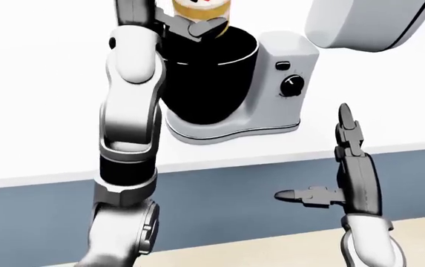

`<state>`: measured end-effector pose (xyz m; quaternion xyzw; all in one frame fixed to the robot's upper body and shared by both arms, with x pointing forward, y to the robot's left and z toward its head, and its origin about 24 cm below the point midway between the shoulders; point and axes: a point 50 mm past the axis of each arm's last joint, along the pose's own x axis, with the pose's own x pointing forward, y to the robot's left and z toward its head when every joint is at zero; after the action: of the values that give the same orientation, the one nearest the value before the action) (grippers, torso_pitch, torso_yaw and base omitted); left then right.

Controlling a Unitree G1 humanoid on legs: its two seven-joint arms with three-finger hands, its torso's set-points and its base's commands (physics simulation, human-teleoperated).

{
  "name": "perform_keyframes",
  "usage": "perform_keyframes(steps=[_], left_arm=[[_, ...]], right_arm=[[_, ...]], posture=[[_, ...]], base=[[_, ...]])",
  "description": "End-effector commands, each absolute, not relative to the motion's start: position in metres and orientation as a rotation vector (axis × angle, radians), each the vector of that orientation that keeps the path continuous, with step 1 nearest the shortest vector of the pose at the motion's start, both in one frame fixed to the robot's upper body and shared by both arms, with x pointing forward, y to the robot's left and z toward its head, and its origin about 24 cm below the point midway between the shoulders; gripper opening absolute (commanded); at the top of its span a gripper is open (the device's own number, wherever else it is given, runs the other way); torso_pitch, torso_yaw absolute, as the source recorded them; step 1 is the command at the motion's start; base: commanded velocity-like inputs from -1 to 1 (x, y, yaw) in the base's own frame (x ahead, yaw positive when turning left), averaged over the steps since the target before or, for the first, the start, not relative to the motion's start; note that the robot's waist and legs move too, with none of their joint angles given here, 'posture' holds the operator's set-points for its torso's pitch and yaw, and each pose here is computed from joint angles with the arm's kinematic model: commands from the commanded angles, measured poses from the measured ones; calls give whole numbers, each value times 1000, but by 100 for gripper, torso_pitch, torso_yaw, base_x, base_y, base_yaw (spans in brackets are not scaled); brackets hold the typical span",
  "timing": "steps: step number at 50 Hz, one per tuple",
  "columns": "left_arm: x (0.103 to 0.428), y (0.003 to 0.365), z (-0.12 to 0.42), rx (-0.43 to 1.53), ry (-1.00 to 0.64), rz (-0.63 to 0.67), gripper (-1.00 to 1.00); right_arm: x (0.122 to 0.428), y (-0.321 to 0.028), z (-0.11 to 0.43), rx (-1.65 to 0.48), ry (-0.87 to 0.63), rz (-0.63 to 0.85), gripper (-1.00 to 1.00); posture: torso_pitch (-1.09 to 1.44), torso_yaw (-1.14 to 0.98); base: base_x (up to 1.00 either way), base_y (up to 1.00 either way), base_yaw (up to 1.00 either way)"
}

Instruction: Place the cake in the stand mixer bowl.

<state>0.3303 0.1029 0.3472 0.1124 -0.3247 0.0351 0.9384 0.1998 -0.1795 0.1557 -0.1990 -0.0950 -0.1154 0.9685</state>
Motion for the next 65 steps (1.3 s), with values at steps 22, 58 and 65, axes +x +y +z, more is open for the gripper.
perform_keyframes(steps=[22,58,65], left_arm=[[331,109,366,248,-745,122,-100],[336,128,376,227,-713,159,100],[339,138,381,216,-711,183,100]], right_arm=[[195,-178,169,-409,-277,-242,100],[195,-178,169,-409,-280,-239,100],[196,-177,169,-409,-280,-238,100]], posture=[[0,0],[0,0],[0,0]], base=[[0,0,0],[0,0,0],[0,0,0]])
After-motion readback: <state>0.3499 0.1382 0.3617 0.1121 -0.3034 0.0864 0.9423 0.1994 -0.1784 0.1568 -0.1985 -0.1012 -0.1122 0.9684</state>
